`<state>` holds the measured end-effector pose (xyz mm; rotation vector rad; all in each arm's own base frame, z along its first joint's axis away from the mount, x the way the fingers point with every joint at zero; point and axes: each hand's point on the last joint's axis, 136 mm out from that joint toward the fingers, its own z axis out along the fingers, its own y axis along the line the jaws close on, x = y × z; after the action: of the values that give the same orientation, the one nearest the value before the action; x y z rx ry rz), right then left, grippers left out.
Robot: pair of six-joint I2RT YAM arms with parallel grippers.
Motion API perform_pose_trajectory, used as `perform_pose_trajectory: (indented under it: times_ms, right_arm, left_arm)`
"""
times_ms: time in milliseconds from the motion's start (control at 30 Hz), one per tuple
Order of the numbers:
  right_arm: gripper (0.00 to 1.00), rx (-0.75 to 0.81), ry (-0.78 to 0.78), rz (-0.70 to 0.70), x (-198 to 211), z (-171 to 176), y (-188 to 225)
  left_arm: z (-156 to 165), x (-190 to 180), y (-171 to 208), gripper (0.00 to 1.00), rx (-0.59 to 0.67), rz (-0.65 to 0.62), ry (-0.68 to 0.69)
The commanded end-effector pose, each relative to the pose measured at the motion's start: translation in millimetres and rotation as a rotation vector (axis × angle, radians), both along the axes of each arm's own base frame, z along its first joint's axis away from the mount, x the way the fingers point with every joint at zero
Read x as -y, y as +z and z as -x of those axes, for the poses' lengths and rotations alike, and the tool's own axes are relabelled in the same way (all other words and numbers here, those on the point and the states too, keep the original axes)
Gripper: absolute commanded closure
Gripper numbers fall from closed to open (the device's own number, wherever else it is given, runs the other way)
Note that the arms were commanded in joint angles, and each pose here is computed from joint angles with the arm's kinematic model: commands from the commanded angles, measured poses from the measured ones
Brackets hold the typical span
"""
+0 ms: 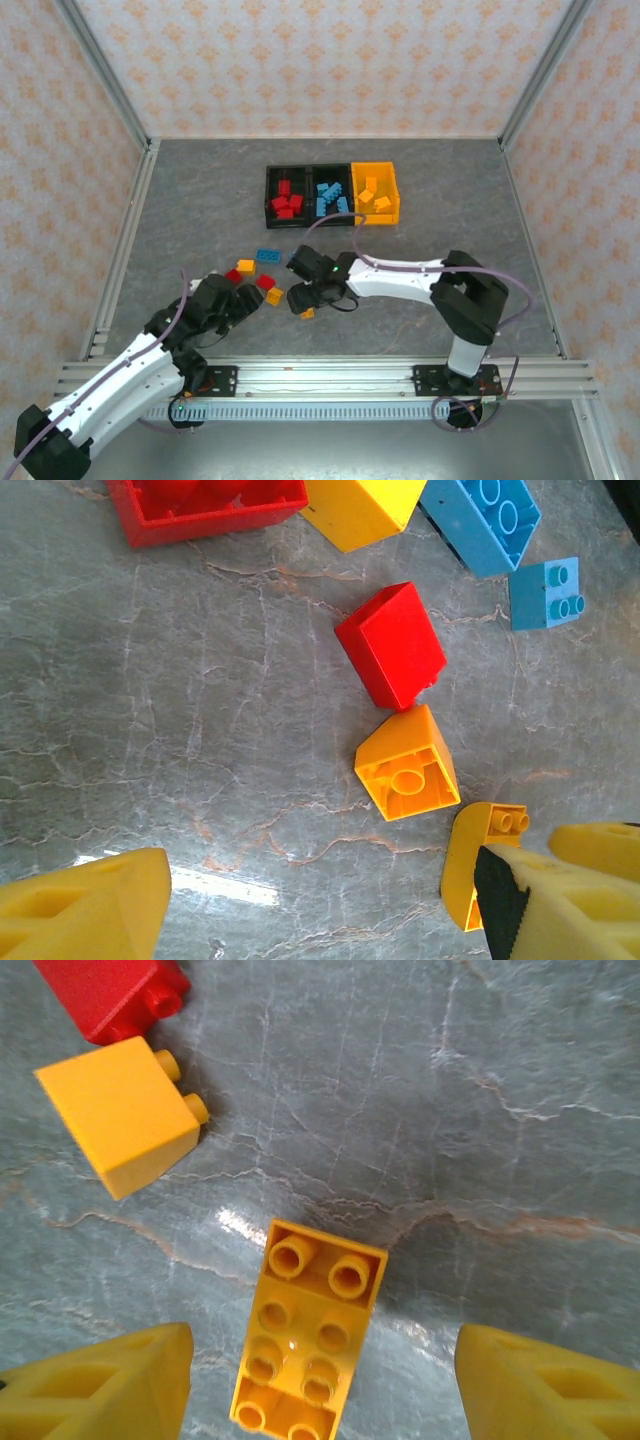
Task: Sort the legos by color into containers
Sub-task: Pick up the lego from the bottom-center of the table.
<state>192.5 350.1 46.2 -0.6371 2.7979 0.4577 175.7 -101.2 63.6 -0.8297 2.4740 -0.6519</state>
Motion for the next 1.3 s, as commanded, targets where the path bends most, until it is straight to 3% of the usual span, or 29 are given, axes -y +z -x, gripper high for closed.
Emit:
perform_pose_trajectory:
  times_ms: [0,167,233,467,833,1267]
  right_arm:
    - [0.32,0.024,-0.024,0.059,1.3,-8.8,-6.4]
    - [0.39,0.031,-0.041,0.123,4.3,-13.0,-19.5]
    - [0.49,0.037,-0.043,0.137,4.0,-15.6,-22.3]
    - [0.66,0.063,-0.080,0.165,5.5,-24.0,-23.2]
    - [0.69,0.165,-0.235,0.056,38.0,-75.7,38.7]
    - [0.69,0.313,-0.518,-0.018,133.9,-184.8,102.9]
  left_arm:
    - [-1.4,-1.3,-0.6,0.19,0.010,0.022,0.030]
    - [-2.3,1.7,-3.3,0.19,0.015,0.042,0.028]
    - [-3.9,3.1,-1.8,0.19,0.023,0.043,0.021]
    - [-13.2,3.5,6.4,0.19,0.056,0.001,0.000]
    - [-35.8,40.5,21.4,0.19,0.107,-0.062,-0.121]
    - [-95.8,111.3,63.8,0.19,0.218,-0.063,-0.240]
